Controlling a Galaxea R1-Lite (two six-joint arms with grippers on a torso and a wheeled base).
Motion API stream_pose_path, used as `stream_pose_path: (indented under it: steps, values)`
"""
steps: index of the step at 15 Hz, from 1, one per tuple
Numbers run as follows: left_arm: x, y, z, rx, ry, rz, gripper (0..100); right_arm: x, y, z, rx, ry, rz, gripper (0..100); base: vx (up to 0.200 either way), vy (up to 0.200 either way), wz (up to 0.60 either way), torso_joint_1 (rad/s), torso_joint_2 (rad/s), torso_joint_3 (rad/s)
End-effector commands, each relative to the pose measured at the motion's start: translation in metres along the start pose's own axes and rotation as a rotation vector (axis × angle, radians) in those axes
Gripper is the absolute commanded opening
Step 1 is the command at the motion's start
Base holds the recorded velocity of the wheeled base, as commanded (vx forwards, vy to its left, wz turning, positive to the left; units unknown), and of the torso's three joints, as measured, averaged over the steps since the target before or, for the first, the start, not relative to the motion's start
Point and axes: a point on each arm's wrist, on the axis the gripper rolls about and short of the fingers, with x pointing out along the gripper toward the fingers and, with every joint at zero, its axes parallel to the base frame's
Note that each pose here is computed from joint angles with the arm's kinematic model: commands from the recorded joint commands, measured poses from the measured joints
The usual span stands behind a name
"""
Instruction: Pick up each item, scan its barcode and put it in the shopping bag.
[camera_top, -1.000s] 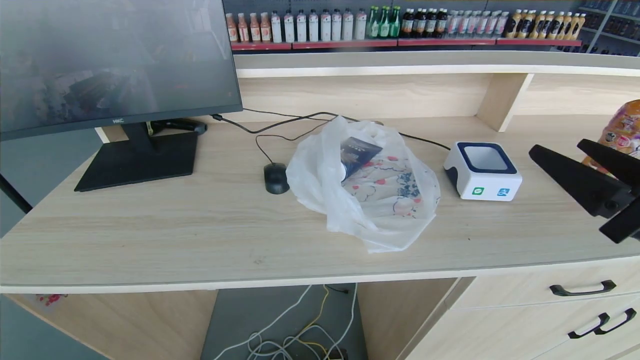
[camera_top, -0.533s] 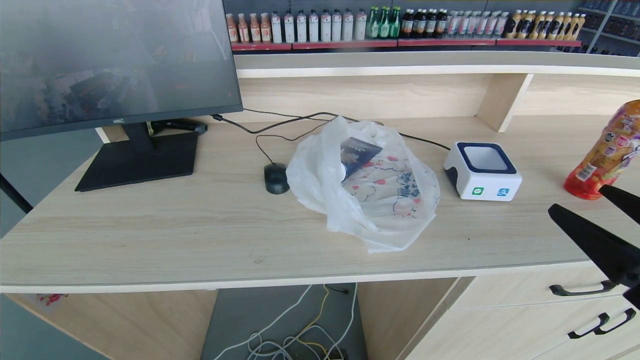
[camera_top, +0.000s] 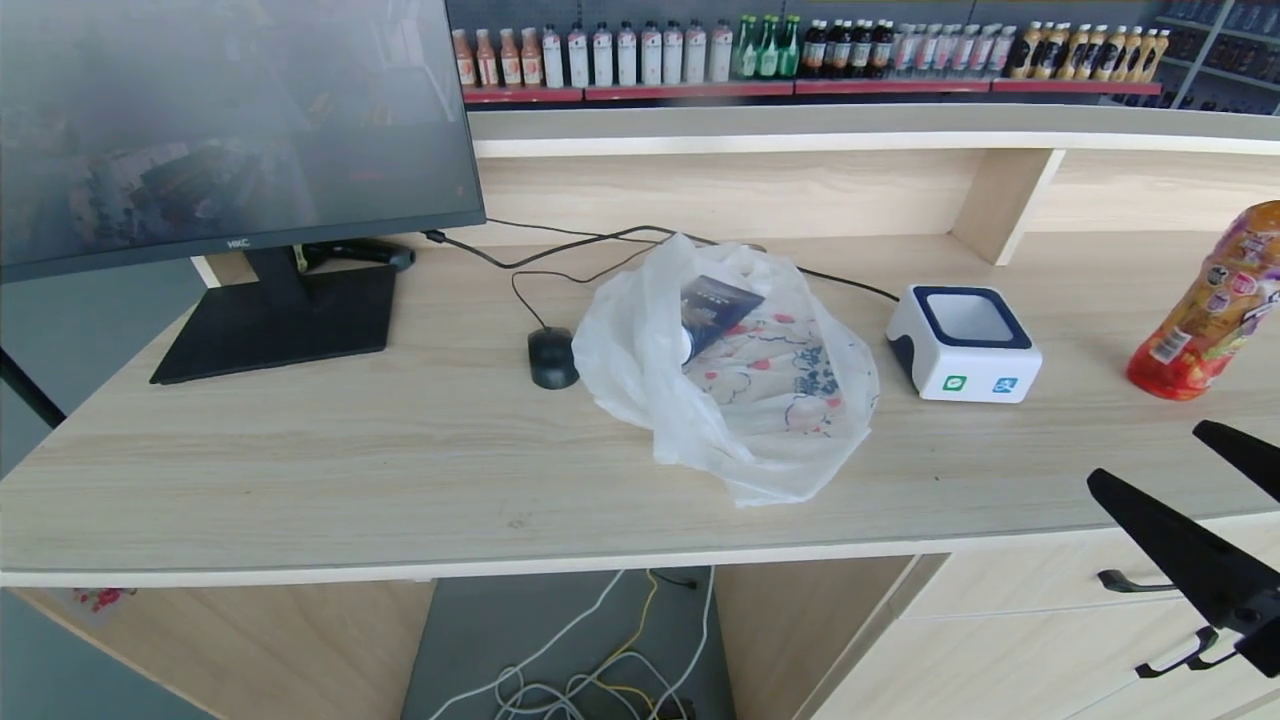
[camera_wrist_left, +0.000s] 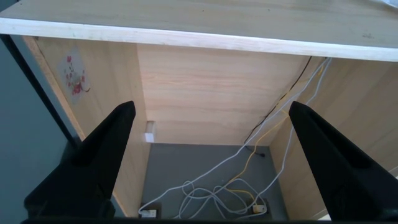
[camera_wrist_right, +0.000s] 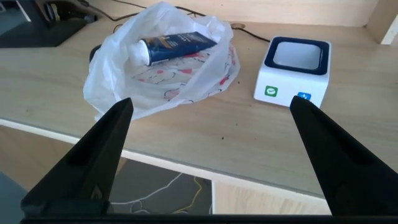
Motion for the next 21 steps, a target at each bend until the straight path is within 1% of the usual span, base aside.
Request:
stream_pose_path:
  steps: [1, 4, 12, 21]
  values:
    - [0.0, 0.0, -0.0001, -0.001, 0.001, 0.0, 100, -0.0004, -0.0005, -0.002, -0.002, 0.008, -0.005, 100, 0.0, -0.2, 0.0, -0.007, 0.0, -0.002]
    - [0.0, 0.0, -0.0001, 0.0, 0.001, 0.0, 100, 0.001, -0.006, -0.0021, -0.008, 0.012, -0.057, 100, 0.0, -0.2, 0.0, 0.004, 0.0, 0.009]
    - [0.0, 0.0, -0.0001, 0.0, 0.001, 0.0, 100, 0.0069, -0.0059, -0.0072, -0.005, 0.05, -0.059, 100, 0.0, -0.2, 0.0, 0.002, 0.0, 0.002]
    - [0.0, 0.0, -0.0001, -0.001, 0.001, 0.0, 100, 0.0066, -0.0068, -0.0064, -0.001, 0.046, -0.065, 100, 0.0, 0.0, 0.0, 0.0, 0.0, 0.0]
